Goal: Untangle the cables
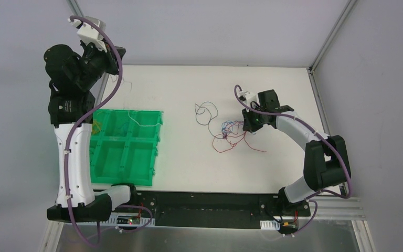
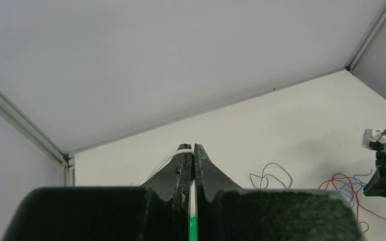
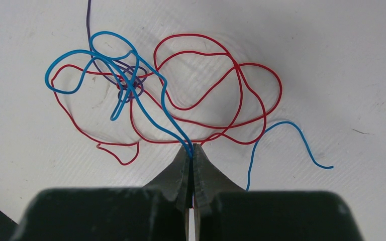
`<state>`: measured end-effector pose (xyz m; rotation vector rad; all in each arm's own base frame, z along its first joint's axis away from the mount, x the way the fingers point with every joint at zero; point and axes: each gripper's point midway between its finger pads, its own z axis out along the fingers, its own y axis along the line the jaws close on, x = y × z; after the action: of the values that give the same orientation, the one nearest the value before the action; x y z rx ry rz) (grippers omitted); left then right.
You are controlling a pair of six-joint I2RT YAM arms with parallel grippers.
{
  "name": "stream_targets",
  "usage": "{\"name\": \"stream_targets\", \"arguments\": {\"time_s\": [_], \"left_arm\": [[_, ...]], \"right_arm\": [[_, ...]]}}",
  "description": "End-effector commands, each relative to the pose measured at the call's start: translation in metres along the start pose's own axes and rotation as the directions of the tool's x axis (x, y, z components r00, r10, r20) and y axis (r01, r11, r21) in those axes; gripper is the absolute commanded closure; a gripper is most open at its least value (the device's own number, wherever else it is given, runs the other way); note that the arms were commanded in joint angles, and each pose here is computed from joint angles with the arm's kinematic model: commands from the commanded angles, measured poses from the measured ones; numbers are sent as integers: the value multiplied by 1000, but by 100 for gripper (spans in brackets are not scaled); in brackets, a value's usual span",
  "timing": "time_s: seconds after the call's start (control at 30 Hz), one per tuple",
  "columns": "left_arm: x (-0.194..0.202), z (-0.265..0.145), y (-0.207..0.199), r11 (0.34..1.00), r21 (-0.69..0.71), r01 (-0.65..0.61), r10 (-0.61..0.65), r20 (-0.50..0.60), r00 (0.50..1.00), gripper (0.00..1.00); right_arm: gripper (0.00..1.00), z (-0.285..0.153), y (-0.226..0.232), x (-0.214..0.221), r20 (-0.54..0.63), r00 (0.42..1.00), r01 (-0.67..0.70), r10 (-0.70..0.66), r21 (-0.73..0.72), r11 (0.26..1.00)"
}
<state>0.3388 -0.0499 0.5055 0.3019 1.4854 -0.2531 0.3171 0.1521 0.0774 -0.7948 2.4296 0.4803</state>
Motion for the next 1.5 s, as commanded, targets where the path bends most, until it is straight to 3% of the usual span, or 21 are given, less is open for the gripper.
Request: {"name": "stream_targets", "arguments": {"time_s": [0.0, 0.27, 0.5, 0.77, 1.13, 1.3, 1.47], "left_arm": [[19, -1, 14, 997, -66, -50, 46, -52, 998, 100], [4, -12, 65, 907, -350, -235, 212, -103, 972, 100], [-49, -28, 64, 880, -374, -294, 309, -21, 951, 100], [-94, -42, 78, 801, -467, -374, 417, -11, 909, 100], [-133, -48, 78, 781, -507, -364, 453, 59, 890, 100], [-116, -40, 62, 837, -415, -356, 423, 79, 903, 100], [-129, -41, 61, 839, -427, -337, 421, 118, 900, 100]], "right_arm": [[100, -8, 3, -11, 33, 999, -2, 2, -9, 1000], [100, -8, 2, -11, 27, 1000, -5, 5, -5, 1000], [100, -7, 3, -15, 29, 1000, -8, 8, -9, 1000], [100, -6, 4, -17, 26, 1000, -3, 3, -15, 1000], [100, -6, 7, -17, 27, 1000, 3, -3, -20, 1000], [100, -6, 7, -16, 27, 1000, 2, -2, -20, 1000], [100, -6, 7, -15, 25, 1000, 1, 0, -18, 1000]]}}
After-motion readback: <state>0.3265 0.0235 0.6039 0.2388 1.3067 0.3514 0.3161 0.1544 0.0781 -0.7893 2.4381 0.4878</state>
